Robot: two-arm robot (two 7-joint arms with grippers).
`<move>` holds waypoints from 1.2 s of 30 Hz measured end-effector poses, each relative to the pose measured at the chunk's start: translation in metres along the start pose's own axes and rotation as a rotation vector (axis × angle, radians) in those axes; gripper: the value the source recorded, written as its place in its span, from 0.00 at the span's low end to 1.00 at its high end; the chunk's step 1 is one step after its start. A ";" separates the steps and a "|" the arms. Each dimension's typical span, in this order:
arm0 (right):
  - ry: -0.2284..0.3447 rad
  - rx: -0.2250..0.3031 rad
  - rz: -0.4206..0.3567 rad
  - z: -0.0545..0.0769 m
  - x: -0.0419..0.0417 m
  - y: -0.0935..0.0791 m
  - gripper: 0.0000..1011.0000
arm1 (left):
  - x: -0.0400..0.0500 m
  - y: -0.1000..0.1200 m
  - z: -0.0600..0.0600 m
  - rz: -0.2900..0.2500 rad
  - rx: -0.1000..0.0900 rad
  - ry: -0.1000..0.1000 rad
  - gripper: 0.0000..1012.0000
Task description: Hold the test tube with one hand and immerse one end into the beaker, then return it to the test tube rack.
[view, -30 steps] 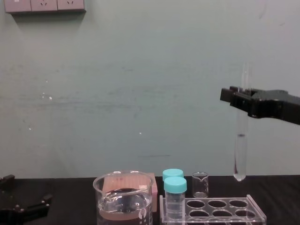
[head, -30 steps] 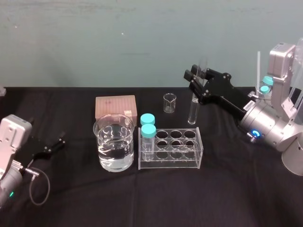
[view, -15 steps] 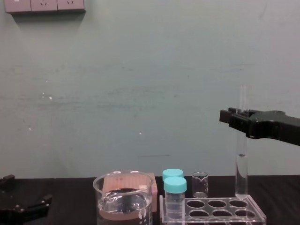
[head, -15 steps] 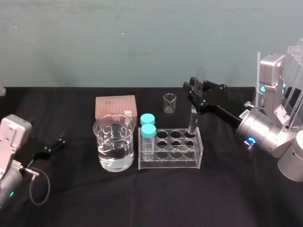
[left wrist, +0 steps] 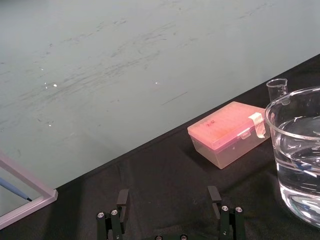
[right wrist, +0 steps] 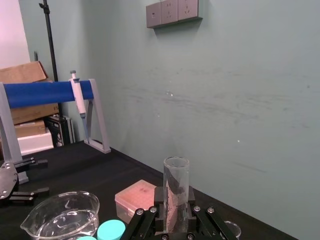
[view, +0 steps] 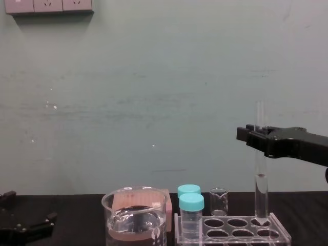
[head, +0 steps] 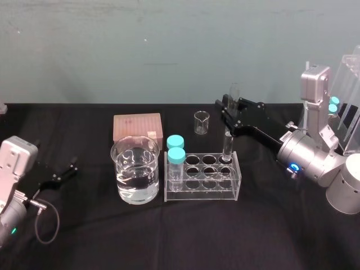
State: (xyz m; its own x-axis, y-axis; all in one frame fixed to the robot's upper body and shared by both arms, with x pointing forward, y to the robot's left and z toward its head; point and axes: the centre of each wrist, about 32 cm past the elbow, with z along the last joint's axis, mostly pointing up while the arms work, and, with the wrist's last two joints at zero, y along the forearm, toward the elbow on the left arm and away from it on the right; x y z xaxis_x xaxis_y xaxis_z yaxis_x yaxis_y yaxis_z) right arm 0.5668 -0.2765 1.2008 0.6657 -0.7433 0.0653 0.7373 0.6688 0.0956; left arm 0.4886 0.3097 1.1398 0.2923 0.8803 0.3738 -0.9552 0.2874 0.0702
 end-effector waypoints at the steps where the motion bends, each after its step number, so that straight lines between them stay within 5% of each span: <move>1: 0.000 0.000 0.000 0.000 0.0000 0.000 0.24 | 0.0000 0.000 0.000 0.000 0.000 0.000 0.99; 36: 0.053 -0.047 0.006 -0.021 0.0063 0.007 0.24 | 0.0000 0.000 0.000 0.000 0.000 0.000 0.99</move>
State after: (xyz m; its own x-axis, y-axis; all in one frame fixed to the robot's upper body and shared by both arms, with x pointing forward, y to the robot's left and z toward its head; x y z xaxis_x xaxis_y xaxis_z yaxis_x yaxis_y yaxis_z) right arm 0.5788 -0.2760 1.1807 0.6746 -0.7380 0.0126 0.7368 0.6744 0.0481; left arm 0.4886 0.3096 1.1398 0.2923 0.8803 0.3737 -0.9552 0.2874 0.0703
